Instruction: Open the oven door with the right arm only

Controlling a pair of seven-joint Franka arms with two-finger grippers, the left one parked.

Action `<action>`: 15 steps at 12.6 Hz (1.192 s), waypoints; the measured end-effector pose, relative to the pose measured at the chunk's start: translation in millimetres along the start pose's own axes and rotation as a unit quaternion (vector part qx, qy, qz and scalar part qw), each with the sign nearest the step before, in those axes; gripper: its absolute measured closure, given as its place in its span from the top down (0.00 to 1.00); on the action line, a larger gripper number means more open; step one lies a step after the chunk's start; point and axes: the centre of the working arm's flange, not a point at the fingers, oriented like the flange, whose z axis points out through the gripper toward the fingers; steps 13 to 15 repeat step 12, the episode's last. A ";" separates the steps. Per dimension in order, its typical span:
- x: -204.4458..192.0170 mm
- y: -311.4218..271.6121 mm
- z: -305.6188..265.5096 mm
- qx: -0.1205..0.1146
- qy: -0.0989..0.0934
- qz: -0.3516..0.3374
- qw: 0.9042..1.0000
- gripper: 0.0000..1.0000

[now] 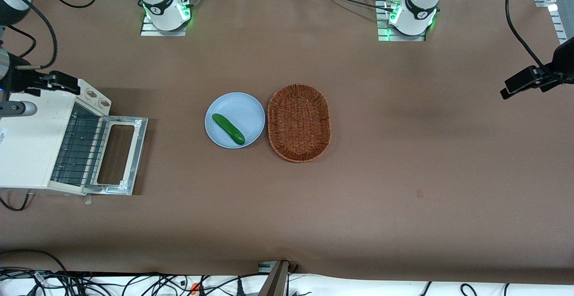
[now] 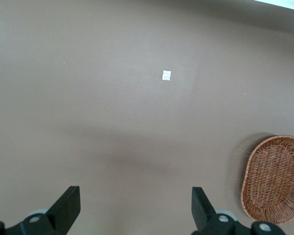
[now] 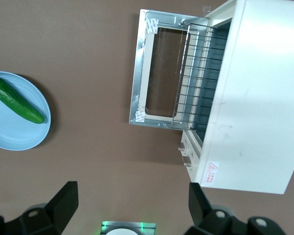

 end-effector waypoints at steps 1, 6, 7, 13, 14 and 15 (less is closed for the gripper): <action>-4.2 3.3 -4.5 0.001 0.002 -0.003 1.000 1.00; -8.3 9.9 -8.0 0.001 0.004 0.001 1.000 1.00; -8.4 10.4 -8.0 0.001 0.004 0.002 1.000 1.00; -13.8 2.6 -26.4 0.000 0.014 -0.005 1.000 1.00; -13.8 2.6 -26.4 0.000 0.014 -0.005 1.000 1.00; -13.8 2.6 -26.4 0.000 0.014 -0.005 1.000 1.00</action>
